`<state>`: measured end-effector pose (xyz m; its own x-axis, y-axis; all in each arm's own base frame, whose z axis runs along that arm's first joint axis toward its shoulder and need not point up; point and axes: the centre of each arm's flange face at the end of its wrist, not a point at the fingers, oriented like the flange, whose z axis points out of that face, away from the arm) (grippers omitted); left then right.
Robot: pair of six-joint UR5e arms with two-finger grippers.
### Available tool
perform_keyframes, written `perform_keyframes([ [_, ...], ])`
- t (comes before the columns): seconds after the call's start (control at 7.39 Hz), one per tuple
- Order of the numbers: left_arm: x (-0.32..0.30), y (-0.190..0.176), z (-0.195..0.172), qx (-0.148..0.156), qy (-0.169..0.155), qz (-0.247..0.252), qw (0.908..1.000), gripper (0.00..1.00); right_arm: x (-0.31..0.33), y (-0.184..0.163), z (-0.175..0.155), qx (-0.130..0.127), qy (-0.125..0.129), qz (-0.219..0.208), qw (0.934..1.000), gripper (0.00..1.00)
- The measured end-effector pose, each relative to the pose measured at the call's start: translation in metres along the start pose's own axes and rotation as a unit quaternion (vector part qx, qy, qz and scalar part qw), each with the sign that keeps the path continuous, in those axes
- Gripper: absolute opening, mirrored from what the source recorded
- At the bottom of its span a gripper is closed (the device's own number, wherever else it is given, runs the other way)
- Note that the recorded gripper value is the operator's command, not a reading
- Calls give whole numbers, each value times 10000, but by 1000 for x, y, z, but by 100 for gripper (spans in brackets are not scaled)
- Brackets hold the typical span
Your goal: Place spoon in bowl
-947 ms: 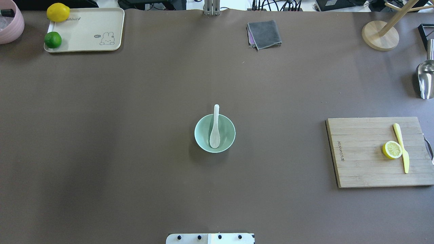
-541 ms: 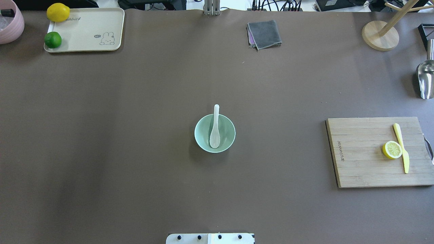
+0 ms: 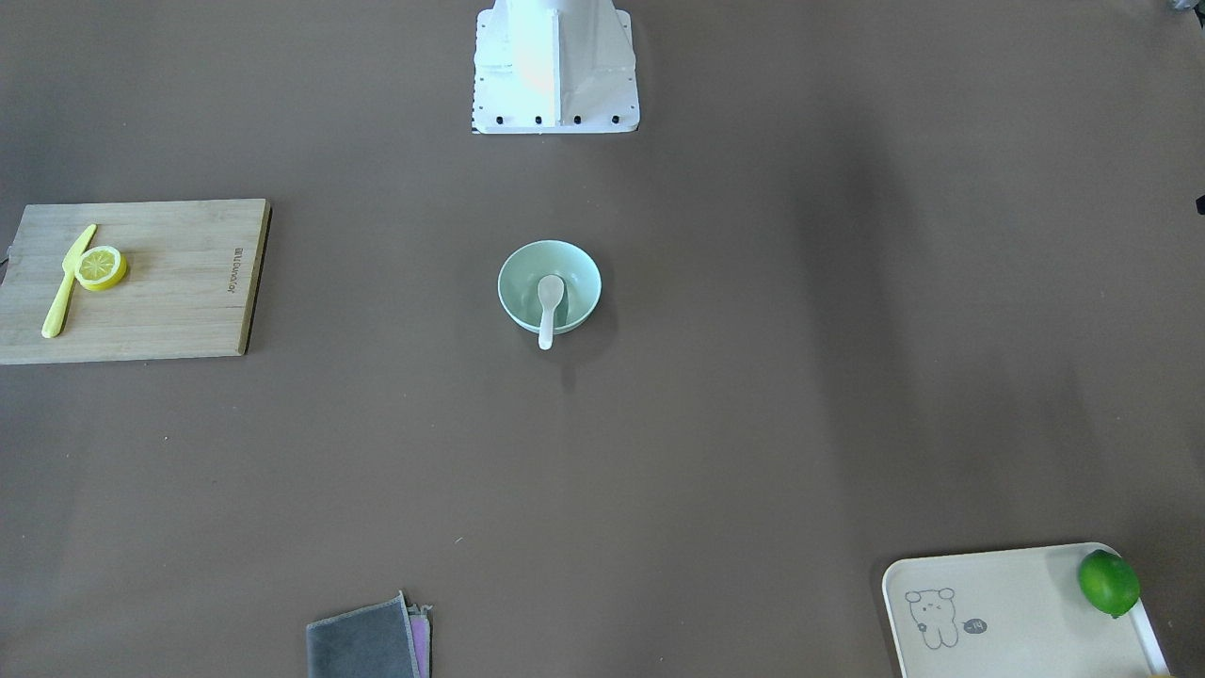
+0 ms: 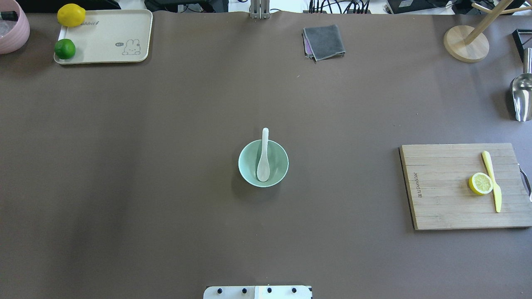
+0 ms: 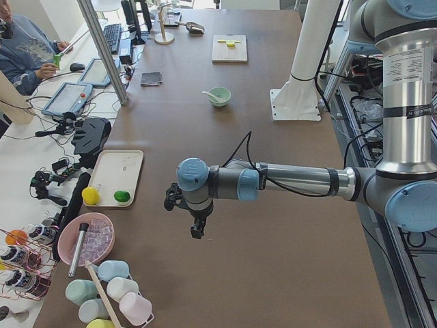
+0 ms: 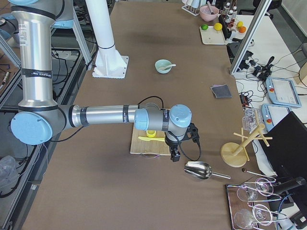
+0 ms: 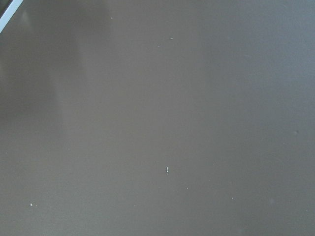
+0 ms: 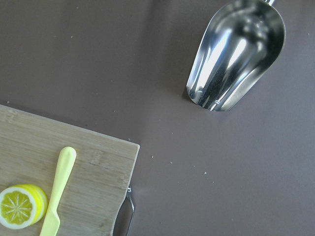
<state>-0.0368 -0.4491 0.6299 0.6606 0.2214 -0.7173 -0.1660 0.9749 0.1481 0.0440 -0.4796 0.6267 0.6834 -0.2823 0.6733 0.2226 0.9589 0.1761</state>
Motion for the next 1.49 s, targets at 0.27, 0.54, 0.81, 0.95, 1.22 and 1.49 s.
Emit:
perform_keyframes([
  [0.27,4,0,-5,49,-8,33,10000,98,4,5,4,-38,-9,56,10000,100],
  [0.54,8,-4,-10,99,-19,78,9999,98,6,7,6,-57,-33,84,9999,100],
  [0.81,14,-7,-18,175,-34,142,9997,97,6,12,8,-74,-49,102,9999,100],
  [0.95,19,-6,-23,225,-46,185,9996,98,4,15,7,-61,-48,88,9999,100],
  [1.22,25,-4,-29,280,-54,236,9993,98,1,19,4,-42,-42,73,10000,100],
  [1.49,25,-4,-29,276,-58,248,9993,98,2,21,5,-51,-24,72,10000,100],
])
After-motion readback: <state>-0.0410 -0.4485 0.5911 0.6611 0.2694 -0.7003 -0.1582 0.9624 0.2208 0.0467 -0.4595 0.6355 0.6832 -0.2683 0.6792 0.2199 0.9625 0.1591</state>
